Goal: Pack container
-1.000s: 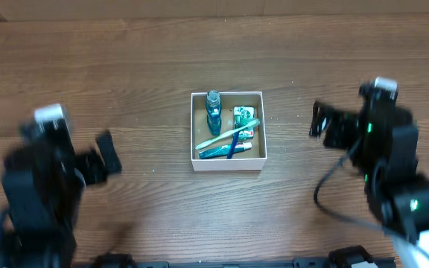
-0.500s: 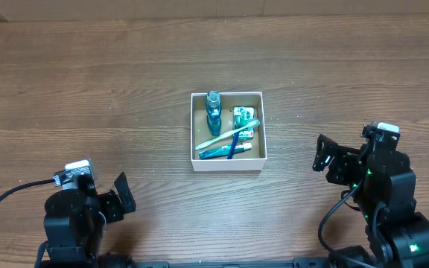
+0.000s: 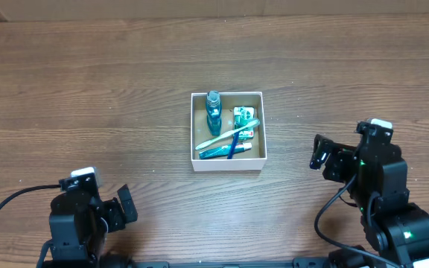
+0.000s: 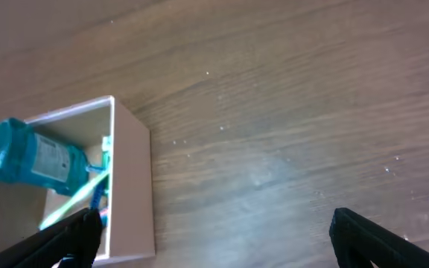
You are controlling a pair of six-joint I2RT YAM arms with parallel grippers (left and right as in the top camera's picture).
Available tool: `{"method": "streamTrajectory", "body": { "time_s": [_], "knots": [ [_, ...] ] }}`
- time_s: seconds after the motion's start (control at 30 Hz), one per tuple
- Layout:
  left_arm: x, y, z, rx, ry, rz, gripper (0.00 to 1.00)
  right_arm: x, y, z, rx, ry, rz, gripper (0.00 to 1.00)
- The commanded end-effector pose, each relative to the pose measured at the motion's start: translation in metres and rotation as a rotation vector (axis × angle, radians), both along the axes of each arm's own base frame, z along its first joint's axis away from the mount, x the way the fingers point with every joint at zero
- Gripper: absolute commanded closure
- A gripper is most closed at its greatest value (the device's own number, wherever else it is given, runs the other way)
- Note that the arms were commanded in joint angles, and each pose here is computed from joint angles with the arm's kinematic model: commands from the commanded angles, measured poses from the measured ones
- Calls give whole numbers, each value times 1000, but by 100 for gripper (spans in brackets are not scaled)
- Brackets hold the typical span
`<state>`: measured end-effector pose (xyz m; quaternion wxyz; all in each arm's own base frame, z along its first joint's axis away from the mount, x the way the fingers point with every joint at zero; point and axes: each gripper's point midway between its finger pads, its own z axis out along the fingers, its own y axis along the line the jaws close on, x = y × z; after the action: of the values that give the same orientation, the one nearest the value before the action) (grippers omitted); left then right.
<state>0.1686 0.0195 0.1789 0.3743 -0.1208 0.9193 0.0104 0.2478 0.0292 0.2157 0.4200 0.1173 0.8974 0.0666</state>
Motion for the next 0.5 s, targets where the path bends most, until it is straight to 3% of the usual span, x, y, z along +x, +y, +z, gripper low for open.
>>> {"method": "streamTrajectory", "body": {
  "time_s": [0.0, 0.2, 0.47],
  "knots": [
    [0, -2, -1, -12, -1, 0, 0, -5, -4, -3, -16, 13, -12, 0],
    [0, -2, -1, -12, -1, 0, 0, -17, -4, 12, -34, -125, 45, 0],
    [0, -2, -1, -12, -1, 0, 0, -16, 19, 7, -95, -498, 251, 0]
  ]
}}
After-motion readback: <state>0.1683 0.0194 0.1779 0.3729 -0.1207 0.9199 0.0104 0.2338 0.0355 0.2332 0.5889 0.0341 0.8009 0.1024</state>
